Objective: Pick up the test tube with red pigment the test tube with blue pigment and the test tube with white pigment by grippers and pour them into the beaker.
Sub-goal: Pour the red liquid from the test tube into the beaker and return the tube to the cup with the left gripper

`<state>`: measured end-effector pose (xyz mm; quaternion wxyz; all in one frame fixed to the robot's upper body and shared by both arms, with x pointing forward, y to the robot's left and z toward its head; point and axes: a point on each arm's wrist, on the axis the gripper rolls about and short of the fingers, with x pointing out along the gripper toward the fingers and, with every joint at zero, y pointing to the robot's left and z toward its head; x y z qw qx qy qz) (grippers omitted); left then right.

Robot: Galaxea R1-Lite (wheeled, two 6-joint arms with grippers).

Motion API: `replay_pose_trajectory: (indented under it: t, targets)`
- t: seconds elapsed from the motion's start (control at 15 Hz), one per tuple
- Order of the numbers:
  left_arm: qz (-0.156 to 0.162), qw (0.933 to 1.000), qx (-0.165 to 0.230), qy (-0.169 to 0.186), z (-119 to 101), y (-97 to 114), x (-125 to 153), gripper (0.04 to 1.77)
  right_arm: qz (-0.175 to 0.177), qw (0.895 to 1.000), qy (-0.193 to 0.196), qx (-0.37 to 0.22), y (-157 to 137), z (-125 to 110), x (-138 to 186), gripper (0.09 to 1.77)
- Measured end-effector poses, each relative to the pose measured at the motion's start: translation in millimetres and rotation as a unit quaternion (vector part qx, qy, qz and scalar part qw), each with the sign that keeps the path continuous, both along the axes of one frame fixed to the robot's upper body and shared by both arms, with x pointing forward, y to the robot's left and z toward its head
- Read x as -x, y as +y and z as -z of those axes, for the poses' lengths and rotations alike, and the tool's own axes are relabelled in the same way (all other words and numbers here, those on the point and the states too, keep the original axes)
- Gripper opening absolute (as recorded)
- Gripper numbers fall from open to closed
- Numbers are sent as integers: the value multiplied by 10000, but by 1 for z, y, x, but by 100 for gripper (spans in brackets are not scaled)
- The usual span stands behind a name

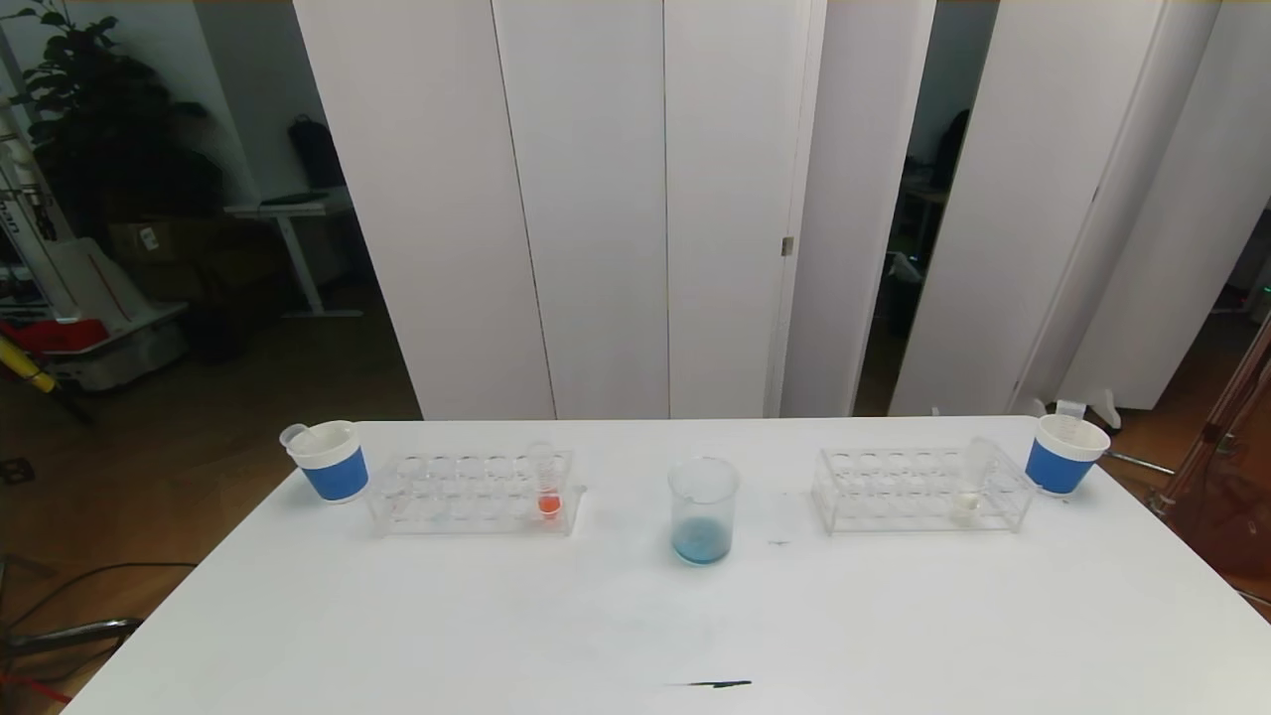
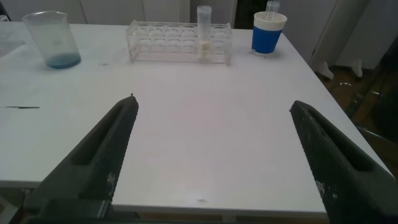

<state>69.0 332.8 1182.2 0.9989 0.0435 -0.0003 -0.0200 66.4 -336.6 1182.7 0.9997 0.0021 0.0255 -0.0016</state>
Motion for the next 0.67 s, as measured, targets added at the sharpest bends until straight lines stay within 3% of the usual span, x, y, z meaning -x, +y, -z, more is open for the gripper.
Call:
replay_pose_trajectory:
  t: [0.67]
  targets:
    - [-38,10000,9,8,0,0,0,175,0,10000,-2,-2,0,0,0,175]
